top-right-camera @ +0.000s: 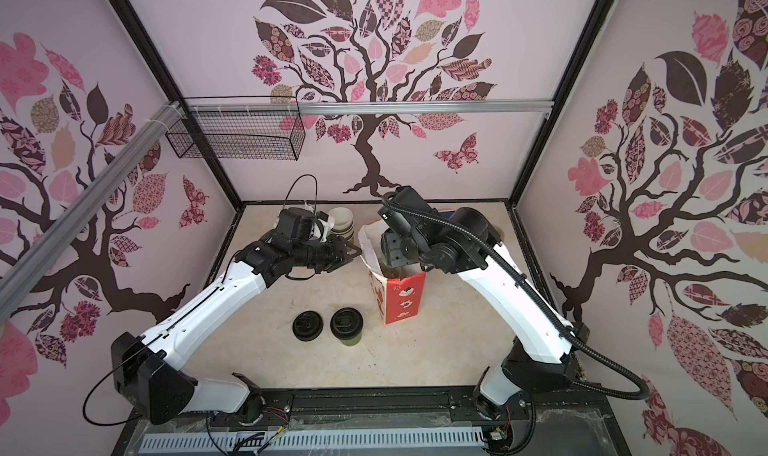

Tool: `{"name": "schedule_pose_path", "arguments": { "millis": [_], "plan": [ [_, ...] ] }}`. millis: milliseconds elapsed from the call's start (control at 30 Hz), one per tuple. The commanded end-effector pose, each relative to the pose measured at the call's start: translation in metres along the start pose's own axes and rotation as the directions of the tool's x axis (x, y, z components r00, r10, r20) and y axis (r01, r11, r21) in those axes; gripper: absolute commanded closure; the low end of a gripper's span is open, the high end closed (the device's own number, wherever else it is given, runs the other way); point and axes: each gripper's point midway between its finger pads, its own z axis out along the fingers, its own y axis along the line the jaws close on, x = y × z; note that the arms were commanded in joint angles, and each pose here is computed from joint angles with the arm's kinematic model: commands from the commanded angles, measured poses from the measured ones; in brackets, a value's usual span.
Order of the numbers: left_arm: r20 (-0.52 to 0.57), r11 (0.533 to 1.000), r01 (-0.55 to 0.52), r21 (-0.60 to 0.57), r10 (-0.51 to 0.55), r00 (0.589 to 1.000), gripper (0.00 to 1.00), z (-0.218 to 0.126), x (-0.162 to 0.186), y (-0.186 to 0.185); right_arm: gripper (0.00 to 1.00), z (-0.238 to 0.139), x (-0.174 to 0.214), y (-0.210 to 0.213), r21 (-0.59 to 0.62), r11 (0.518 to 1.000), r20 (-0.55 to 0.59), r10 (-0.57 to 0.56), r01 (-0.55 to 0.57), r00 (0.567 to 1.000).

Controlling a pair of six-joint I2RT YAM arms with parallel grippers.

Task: Pack the takeout coffee
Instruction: 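Lift the green cup and carry it over the gift bag opening, then lower the green cup into the bag toward the beige carrier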

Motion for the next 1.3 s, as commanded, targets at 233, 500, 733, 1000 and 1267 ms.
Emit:
{"name": "schedule_pose_path", "arguments": {
  "millis": [233,500,733,1000,1267],
  "plan": [
    [0.007,0.996,-0.035,0.076,0.035,0.999,0.49,-0.019,0.001,-0.017,0.34,0.056,0.012,-0.006,0.040,0.996,-0.165,-0.071,0.079,0.984],
    [-0.005,0.994,-0.013,0.109,0.013,1.000,0.55,-0.022,-0.002,-0.016,0.34,0.089,0.016,0.001,0.007,0.998,-0.233,-0.067,0.070,0.970],
    [-0.028,0.994,-0.011,0.105,0.014,0.999,0.64,-0.022,0.002,-0.012,0.35,0.116,0.027,0.000,0.018,0.998,-0.272,-0.049,0.056,0.961],
    [-0.029,0.995,0.003,0.095,0.000,1.000,0.76,-0.020,-0.001,-0.005,0.35,0.135,0.039,-0.004,0.015,0.997,-0.309,-0.067,0.075,0.949],
    [-0.034,0.995,0.012,0.100,-0.009,0.999,0.85,-0.016,-0.002,-0.004,0.35,0.146,0.048,-0.005,-0.005,0.997,-0.343,-0.069,0.072,0.937]
  ]
}}
